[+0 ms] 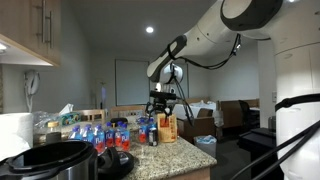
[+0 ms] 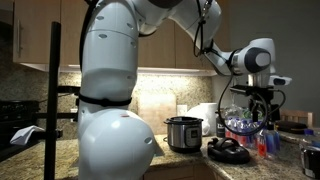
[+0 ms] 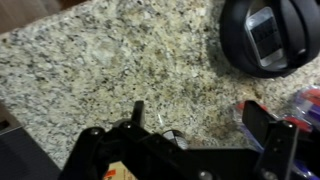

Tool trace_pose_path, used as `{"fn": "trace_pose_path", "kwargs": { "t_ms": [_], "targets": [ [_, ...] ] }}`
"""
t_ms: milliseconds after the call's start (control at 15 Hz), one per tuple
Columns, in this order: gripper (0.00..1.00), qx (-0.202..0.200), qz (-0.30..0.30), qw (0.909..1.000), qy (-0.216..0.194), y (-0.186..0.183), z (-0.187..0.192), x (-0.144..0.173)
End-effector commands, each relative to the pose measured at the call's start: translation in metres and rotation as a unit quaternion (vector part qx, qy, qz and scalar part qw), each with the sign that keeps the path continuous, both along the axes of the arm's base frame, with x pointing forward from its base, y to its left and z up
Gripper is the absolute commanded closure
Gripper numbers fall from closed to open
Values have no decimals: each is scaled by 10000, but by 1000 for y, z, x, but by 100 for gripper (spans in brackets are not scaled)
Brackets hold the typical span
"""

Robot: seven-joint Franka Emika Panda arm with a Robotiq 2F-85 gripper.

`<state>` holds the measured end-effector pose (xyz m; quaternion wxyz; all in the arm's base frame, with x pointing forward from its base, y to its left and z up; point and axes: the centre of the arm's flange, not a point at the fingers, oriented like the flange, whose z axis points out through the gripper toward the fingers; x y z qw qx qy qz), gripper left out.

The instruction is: Take the lid off the rice cooker and place it on the counter top

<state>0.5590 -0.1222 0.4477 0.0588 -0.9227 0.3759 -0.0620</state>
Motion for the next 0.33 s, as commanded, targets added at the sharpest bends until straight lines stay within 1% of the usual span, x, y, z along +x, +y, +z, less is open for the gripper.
{"fn": "trace_pose_path", "kwargs": {
  "t_ms": [0,67,267],
  "targets": [
    [0,-138,19,9998,125,3,0,-1],
    [0,-203,35,9996,176,5,0,-2],
    [0,-235,63,9995,191,7,0,-2]
  ]
}}
